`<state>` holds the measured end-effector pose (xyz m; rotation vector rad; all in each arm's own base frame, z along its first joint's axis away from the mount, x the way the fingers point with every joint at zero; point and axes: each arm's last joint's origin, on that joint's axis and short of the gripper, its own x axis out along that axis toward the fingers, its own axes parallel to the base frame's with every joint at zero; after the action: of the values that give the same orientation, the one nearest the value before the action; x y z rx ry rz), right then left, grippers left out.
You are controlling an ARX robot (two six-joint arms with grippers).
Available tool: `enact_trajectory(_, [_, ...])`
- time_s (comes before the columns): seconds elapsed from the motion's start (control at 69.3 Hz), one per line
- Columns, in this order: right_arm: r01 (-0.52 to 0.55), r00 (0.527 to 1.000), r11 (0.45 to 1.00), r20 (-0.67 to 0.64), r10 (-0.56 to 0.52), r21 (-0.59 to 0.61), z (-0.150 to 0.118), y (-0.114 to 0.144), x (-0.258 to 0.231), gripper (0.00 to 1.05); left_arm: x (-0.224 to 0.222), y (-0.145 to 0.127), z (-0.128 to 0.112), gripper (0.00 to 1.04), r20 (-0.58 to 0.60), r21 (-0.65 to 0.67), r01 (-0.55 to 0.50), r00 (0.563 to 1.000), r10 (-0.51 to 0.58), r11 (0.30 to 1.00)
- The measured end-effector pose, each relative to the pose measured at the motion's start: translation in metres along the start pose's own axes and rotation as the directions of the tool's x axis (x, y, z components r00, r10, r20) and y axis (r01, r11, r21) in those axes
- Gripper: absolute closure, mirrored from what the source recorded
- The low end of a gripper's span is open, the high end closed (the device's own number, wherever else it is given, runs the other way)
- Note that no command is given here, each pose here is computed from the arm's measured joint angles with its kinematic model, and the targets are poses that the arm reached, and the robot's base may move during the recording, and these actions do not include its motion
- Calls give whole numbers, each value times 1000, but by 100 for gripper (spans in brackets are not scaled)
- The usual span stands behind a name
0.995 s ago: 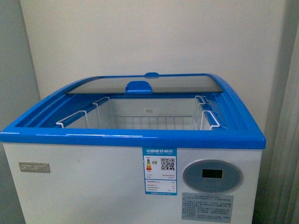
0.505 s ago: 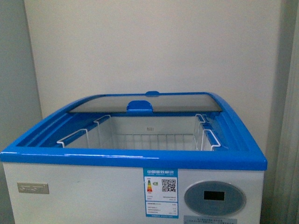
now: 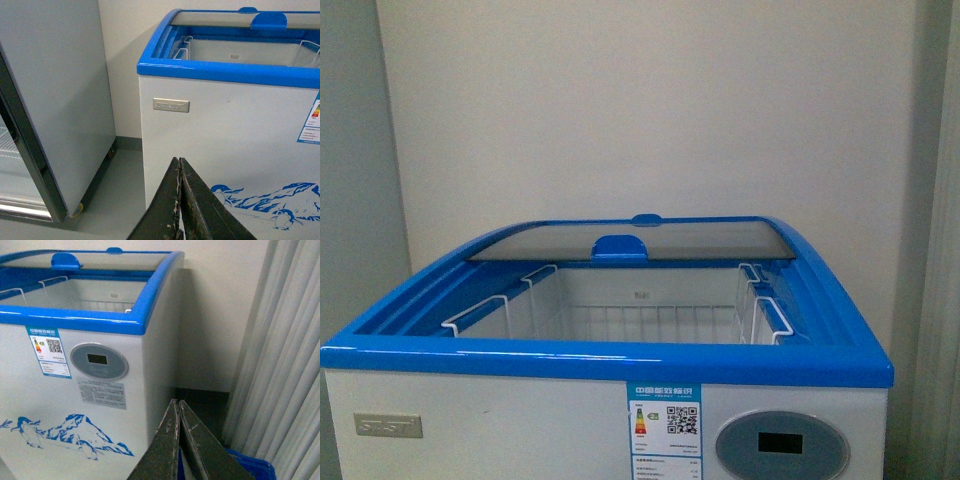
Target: Put drink in fridge
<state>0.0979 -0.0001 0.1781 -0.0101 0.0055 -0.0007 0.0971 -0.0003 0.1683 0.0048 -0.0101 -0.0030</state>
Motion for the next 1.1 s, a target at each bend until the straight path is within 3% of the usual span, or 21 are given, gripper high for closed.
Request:
enact_trajectory(0.49, [0, 1000, 1000, 13, 0, 0, -10, 0, -1, 101, 0, 0, 0, 101, 0, -1, 0, 1000, 0, 1000])
enact_trajectory(1.038, [0, 1000, 1000, 13, 0, 0, -10, 0, -1, 12, 0, 0, 0, 9, 0, -2, 0, 1000, 0, 1000])
enact_trajectory(1.067, [0, 1000, 1000, 13, 0, 2, -10, 0, -1, 6, 0, 0, 0, 7, 0, -2, 0, 1000, 0, 1000])
enact_trajectory(1.096, [0, 1000, 1000, 13, 0, 2, -10, 0, -1, 7, 0, 0, 0, 8, 0, -2, 0, 1000, 0, 1000])
